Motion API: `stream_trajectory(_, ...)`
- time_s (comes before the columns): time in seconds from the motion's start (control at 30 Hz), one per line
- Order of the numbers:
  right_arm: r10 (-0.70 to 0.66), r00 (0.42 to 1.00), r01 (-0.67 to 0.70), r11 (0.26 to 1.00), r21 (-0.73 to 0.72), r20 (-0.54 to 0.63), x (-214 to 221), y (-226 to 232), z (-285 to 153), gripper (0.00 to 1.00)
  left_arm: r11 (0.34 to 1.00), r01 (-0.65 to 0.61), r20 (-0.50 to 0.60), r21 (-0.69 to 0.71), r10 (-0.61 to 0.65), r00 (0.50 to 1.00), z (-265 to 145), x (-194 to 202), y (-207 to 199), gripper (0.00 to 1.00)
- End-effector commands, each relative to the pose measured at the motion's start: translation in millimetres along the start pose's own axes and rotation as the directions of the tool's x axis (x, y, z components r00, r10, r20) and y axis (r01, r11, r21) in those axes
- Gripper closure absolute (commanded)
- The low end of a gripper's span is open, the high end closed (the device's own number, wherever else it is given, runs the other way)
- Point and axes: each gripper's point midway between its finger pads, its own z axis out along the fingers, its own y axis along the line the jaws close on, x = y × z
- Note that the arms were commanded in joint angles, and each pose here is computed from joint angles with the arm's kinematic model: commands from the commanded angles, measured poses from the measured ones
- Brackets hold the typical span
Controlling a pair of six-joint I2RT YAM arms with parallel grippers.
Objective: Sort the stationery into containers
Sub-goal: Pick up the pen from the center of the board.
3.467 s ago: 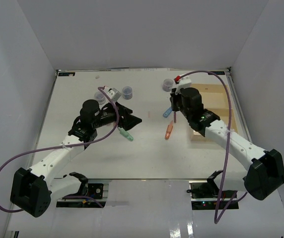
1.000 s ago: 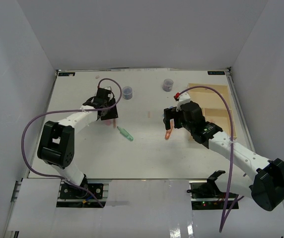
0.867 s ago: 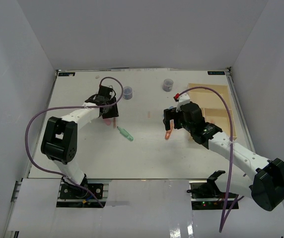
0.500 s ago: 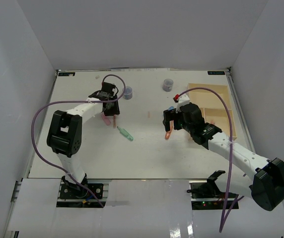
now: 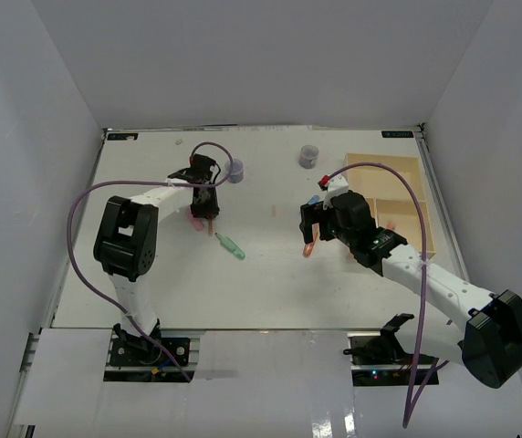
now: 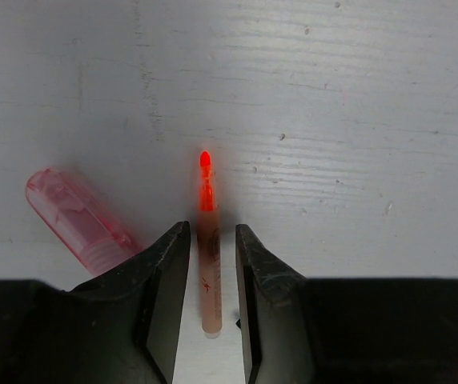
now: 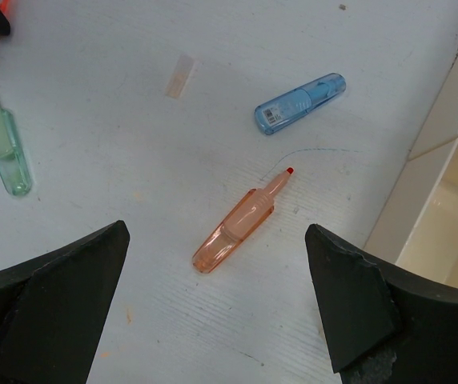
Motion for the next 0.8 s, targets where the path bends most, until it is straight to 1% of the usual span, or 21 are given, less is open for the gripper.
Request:
stream_trajectory(0.0,0.003,0.999,-0.002,1.000,-0.006,0.046,-9.1,2.6,-0.9,0.02,1.000,0.002,0.037,-0.020,-0.002,0.999,-4.4,-18.6,3.1,0.61)
stream_trajectory(0.07,0.003,0.999,-0.003,1.000,-0.005,0.045,-8.8,2.1,-0.5,0.03,1.000,0.000,0.033,-0.026,0.001,0.999,-1.7,-17.9,4.5,0.64)
stream_trajectory(0.3,0.004,0.999,-0.003,1.000,-0.002,0.048,-9.0,1.4,-1.6,0.03,1.000,-0.003,0.019,-0.020,0.004,1.000,3.1,-16.1,3.5,0.78)
stream_trajectory(0.33,0.002,0.999,-0.002,1.000,-0.001,0.048,-8.7,1.0,-1.8,0.02,1.000,-0.003,0.018,-0.019,0.004,1.000,3.4,-16.3,3.1,0.82)
stream_trajectory(0.43,0.003,0.999,-0.003,1.000,0.003,0.053,-9.4,0.1,-3.5,0.02,1.000,-0.001,0.024,-0.012,0.001,1.000,1.8,-19.2,1.2,0.89)
stream_trajectory(0.47,0.003,0.998,-0.003,1.000,0.001,0.055,-9.8,0.4,-3.8,0.03,1.000,-0.002,0.029,-0.008,0.002,1.000,-0.5,-21.4,0.3,0.93)
stream_trajectory(0.6,0.002,0.996,0.001,1.000,-0.027,0.086,-15.9,5.1,-10.8,0.03,0.999,0.017,0.091,0.036,-0.021,0.996,-24.5,-44.8,-10.1,0.98)
stream_trajectory(0.63,0.005,0.991,0.002,0.999,-0.050,0.134,-26.0,9.5,-11.5,0.03,0.997,0.022,0.128,0.080,-0.032,0.991,-40.7,-57.6,-18.6,0.98)
stream_trajectory(0.7,0.007,0.987,0.013,0.993,-0.119,0.160,-27.6,21.9,-16.5,0.03,0.990,0.028,0.166,0.140,-0.052,0.985,-59.6,-70.3,-29.5,1.00)
stream_trajectory(0.73,0.009,0.982,0.020,0.988,-0.153,0.189,-33.9,29.2,-19.0,0.03,0.981,0.025,0.233,0.194,-0.071,0.970,-82.7,-87.0,-38.0,1.00)
stream_trajectory(0.77,0.011,0.978,0.028,0.983,-0.182,0.208,-37.7,35.1,-22.8,0.03,0.965,0.007,0.245,0.262,-0.074,0.967,-94.4,-86.6,-48.7,1.00)
